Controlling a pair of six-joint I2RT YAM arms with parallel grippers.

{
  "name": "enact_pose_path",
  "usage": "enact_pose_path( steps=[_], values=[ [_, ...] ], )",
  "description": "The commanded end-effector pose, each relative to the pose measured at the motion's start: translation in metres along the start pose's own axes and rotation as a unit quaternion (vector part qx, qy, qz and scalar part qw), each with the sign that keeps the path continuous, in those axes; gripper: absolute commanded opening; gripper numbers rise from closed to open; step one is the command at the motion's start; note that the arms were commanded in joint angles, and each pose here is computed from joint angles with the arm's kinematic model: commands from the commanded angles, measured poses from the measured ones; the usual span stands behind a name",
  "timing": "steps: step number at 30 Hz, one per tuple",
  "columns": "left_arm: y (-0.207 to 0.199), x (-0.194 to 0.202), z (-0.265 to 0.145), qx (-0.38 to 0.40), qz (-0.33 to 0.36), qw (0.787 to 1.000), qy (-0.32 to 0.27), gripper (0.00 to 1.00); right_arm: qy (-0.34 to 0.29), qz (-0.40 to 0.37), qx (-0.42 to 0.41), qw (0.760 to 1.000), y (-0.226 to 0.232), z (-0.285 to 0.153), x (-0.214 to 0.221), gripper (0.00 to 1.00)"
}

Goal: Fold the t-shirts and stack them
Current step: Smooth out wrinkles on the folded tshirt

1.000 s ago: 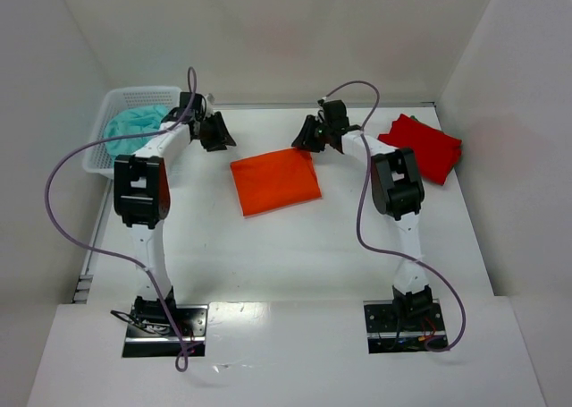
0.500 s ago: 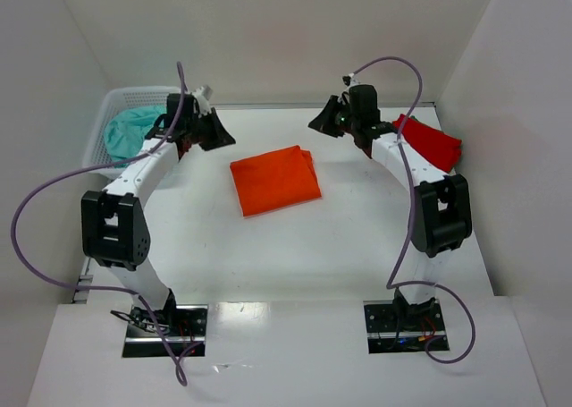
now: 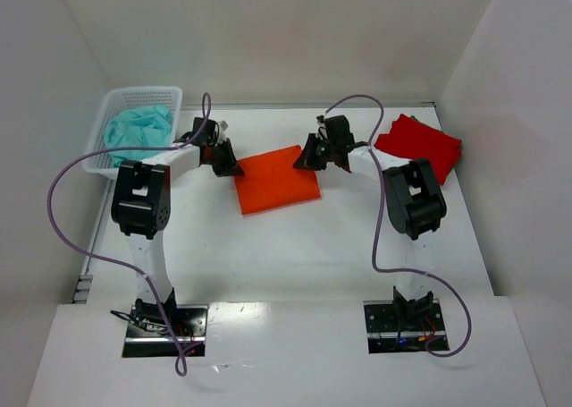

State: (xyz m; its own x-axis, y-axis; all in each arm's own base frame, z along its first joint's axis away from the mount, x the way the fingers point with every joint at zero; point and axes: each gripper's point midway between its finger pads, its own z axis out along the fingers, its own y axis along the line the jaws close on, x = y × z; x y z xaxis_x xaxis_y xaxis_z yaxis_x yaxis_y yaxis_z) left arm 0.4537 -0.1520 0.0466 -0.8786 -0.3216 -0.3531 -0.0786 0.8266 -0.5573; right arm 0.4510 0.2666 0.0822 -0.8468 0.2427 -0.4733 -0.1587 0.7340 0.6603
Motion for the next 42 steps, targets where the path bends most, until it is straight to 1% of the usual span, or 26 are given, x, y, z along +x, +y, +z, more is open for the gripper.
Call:
enact_pose_path(
  steps=[1, 3, 9, 11, 13, 14, 15, 16, 17, 18, 19, 20, 22, 23, 25, 26, 30, 31, 33, 34, 35, 37, 40, 42],
  values=[
    [-0.013, -0.039, 0.009, 0.017, 0.015, 0.999, -0.042, 0.00, -0.018, -0.015, -0.024, 0.999, 0.012, 0.015, -0.021, 0.08],
    [-0.014, -0.046, 0.016, 0.017, 0.015, 0.999, -0.043, 0.00, -0.002, -0.009, -0.013, 1.000, 0.000, 0.026, -0.013, 0.08],
    [0.010, -0.055, 0.030, 0.003, -0.003, 0.999, -0.038, 0.02, 0.013, -0.006, 0.010, 1.000, -0.020, 0.045, -0.007, 0.08],
    [0.014, -0.057, 0.032, 0.001, 0.001, 0.999, -0.038, 0.06, 0.015, -0.003, 0.014, 1.000, -0.024, 0.045, -0.006, 0.08],
    [0.009, -0.062, 0.029, 0.006, 0.007, 0.999, -0.039, 0.09, 0.010, -0.002, 0.015, 1.000, -0.024, 0.042, -0.012, 0.08],
    [0.008, -0.062, 0.028, 0.009, 0.011, 0.999, -0.039, 0.12, 0.006, -0.002, 0.018, 1.000, -0.022, 0.038, -0.015, 0.08],
    [0.003, -0.066, 0.025, 0.015, 0.016, 0.999, -0.043, 0.18, -0.002, -0.002, 0.019, 1.000, -0.021, 0.033, -0.022, 0.08],
    [-0.006, -0.073, 0.015, 0.022, 0.026, 0.998, -0.054, 0.23, -0.019, -0.008, 0.021, 1.000, -0.014, 0.024, -0.033, 0.10],
    [-0.013, -0.078, 0.008, 0.030, 0.036, 0.997, -0.062, 0.27, -0.028, -0.010, 0.025, 0.999, -0.009, 0.017, -0.039, 0.15],
    [-0.019, -0.082, 0.001, 0.034, 0.041, 0.996, -0.069, 0.33, -0.038, -0.014, 0.029, 0.999, -0.004, 0.010, -0.045, 0.19],
    [-0.027, -0.088, -0.010, 0.039, 0.053, 0.994, -0.082, 0.41, -0.056, -0.026, 0.030, 0.998, 0.004, 0.000, -0.055, 0.23],
    [-0.032, -0.092, -0.017, 0.042, 0.061, 0.993, -0.089, 0.45, -0.073, -0.037, 0.023, 0.996, 0.018, -0.016, -0.066, 0.30],
    [-0.043, -0.097, -0.034, 0.048, 0.073, 0.991, -0.103, 0.54, -0.093, -0.042, 0.028, 0.994, 0.028, -0.035, -0.074, 0.42],
    [-0.044, -0.095, -0.039, 0.049, 0.074, 0.991, -0.103, 0.56, -0.109, -0.047, 0.024, 0.993, 0.039, -0.051, -0.080, 0.50],
    [-0.057, -0.093, -0.058, 0.065, 0.082, 0.988, -0.111, 0.61, -0.116, -0.046, 0.034, 0.992, 0.039, -0.064, -0.076, 0.54],
    [-0.059, -0.091, -0.064, 0.067, 0.083, 0.988, -0.113, 0.64, -0.124, -0.048, 0.035, 0.991, 0.043, -0.076, -0.076, 0.59],
    [-0.066, -0.077, -0.087, 0.074, 0.088, 0.986, -0.119, 0.68, -0.097, -0.044, 0.060, 0.993, 0.022, -0.079, -0.047, 0.68],
    [-0.066, -0.071, -0.094, 0.075, 0.088, 0.986, -0.120, 0.70, -0.092, -0.040, 0.070, 0.992, 0.014, -0.077, -0.041, 0.73],
    [-0.072, -0.065, -0.109, 0.082, 0.093, 0.984, -0.126, 0.71, -0.081, -0.034, 0.084, 0.993, 0.000, -0.075, -0.025, 0.85],
    [-0.068, -0.057, -0.109, 0.080, 0.090, 0.985, -0.120, 0.71, -0.069, -0.029, 0.092, 0.993, -0.010, -0.072, -0.013, 0.87],
    [-0.073, -0.055, -0.115, 0.087, 0.092, 0.985, -0.120, 0.71, -0.074, -0.031, 0.089, 0.993, -0.008, -0.072, -0.016, 0.90],
    [-0.072, -0.047, -0.121, 0.085, 0.096, 0.985, -0.118, 0.73, -0.062, -0.031, 0.096, 0.993, -0.018, -0.067, -0.006, 0.96],
    [-0.072, -0.038, -0.130, 0.084, 0.094, 0.985, -0.114, 0.73, -0.048, -0.031, 0.110, 0.992, -0.030, -0.057, 0.000, 0.96],
    [-0.071, -0.034, -0.132, 0.083, 0.092, 0.986, -0.111, 0.73, -0.048, -0.039, 0.117, 0.991, -0.034, -0.054, -0.004, 0.96]
  ],
)
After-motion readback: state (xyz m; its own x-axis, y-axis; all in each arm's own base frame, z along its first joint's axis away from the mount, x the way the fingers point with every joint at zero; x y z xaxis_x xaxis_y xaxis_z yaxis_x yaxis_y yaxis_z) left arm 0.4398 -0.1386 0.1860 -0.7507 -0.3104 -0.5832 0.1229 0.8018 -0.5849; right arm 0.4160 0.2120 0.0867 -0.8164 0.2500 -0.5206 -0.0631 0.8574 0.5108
